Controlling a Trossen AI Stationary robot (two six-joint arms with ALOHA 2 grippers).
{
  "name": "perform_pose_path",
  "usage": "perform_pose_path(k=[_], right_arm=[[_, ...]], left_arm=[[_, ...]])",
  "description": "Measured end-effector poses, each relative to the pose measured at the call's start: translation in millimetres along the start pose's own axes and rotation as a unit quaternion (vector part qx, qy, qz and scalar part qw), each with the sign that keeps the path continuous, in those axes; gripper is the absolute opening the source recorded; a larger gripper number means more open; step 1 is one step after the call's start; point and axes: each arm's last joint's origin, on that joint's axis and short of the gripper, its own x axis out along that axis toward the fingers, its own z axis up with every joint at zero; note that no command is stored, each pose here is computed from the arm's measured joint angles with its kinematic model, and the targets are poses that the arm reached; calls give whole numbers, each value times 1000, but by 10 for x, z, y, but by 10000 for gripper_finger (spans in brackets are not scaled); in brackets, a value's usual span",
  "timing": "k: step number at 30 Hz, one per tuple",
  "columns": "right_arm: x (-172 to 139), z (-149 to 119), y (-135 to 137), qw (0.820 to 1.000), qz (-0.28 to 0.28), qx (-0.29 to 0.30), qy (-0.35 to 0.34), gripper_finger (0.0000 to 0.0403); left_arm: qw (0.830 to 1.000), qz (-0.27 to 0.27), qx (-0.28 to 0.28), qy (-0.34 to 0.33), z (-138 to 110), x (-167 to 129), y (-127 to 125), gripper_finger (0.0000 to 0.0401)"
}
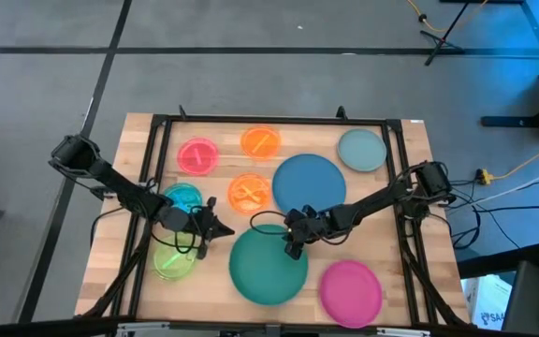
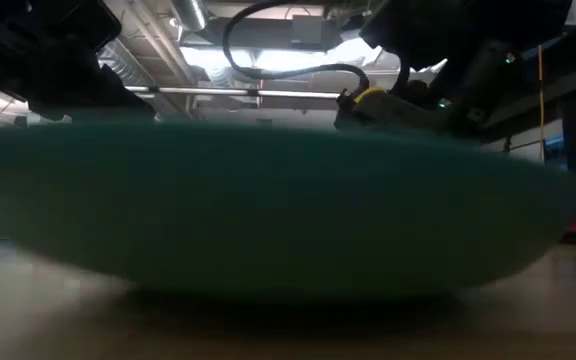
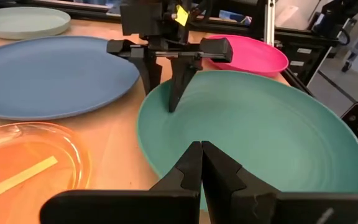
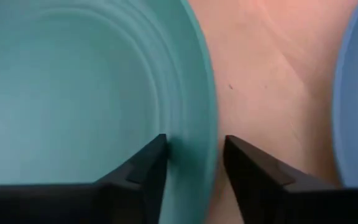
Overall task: Stack plastic plates
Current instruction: Stack the green plate on top of the blue plate
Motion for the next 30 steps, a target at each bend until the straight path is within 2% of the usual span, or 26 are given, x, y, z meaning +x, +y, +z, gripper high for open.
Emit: perform_pose_path(k=[11,20,30], right_arm=[[1,47,-3,1000,-7,-1,-26,10],[-39,80,5,999,-11,-15,-44,5],[-299,246,10,996,-12,-29,-82,1]], left_arm=[[1000,-6,10,-1,11,7,14,0],[1000,-8,16,-8,30,14,28,0],[1000,-15,14,-16,47,14,20,0]])
